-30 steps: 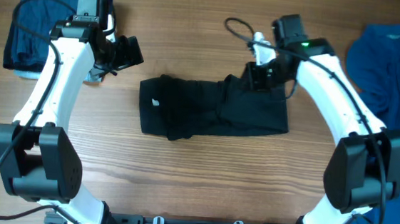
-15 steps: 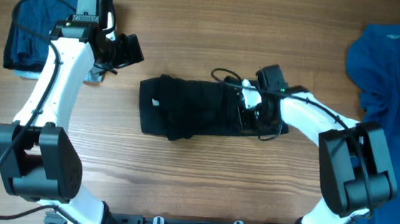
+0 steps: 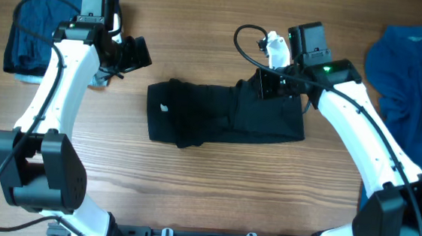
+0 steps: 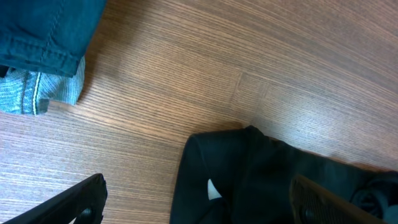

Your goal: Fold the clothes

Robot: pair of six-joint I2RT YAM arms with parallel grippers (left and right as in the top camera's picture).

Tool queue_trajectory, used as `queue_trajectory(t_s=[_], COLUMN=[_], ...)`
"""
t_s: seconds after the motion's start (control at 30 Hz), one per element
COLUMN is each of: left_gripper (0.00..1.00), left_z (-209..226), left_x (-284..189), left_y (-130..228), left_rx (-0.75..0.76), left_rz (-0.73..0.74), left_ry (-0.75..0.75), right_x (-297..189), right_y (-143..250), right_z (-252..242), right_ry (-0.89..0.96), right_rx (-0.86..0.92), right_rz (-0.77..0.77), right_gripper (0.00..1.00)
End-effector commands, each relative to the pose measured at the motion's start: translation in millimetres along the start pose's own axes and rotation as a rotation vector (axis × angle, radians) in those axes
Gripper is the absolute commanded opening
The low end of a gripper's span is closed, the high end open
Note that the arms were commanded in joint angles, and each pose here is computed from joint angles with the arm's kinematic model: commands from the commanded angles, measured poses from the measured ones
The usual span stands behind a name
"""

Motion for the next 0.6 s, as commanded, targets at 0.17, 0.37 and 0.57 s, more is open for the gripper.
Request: queue_trajectory(t_s=[0.17,0.37,0.57], left_gripper=[0.94,0.94,0.94], left_z=[-1.3,-1.3,-1.3], left_x=[-11.2,-11.2,-11.2], left_y=[-3.3,-3.3,-3.2], left_rx=[-0.002,0.001,0.001], left_rz=[-0.026,-0.026,-0.025], left_ry=[0.003,0.003,0.002], right_x=[80.4,121.9,18.7], right_y=[25.9,24.4,-42.4], right_z=[-47.6,-61.1,-42.6], right_ry=[0.069,0.031,0.065], right_rx=[0.045,0.032,-0.023], right_rz=[0.149,0.122,-0.128], right_gripper=[0.04,0.05,0.37])
Point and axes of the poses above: each gripper's point midway between its finger pads, its own x axis out along the fingers, its own z axis along the line the jaws close on, y = z × x, the point moved 3 cm from there along -x, back along the fingers, and after that the axes turned 6 degrees about -x, right-handed, at the moved point
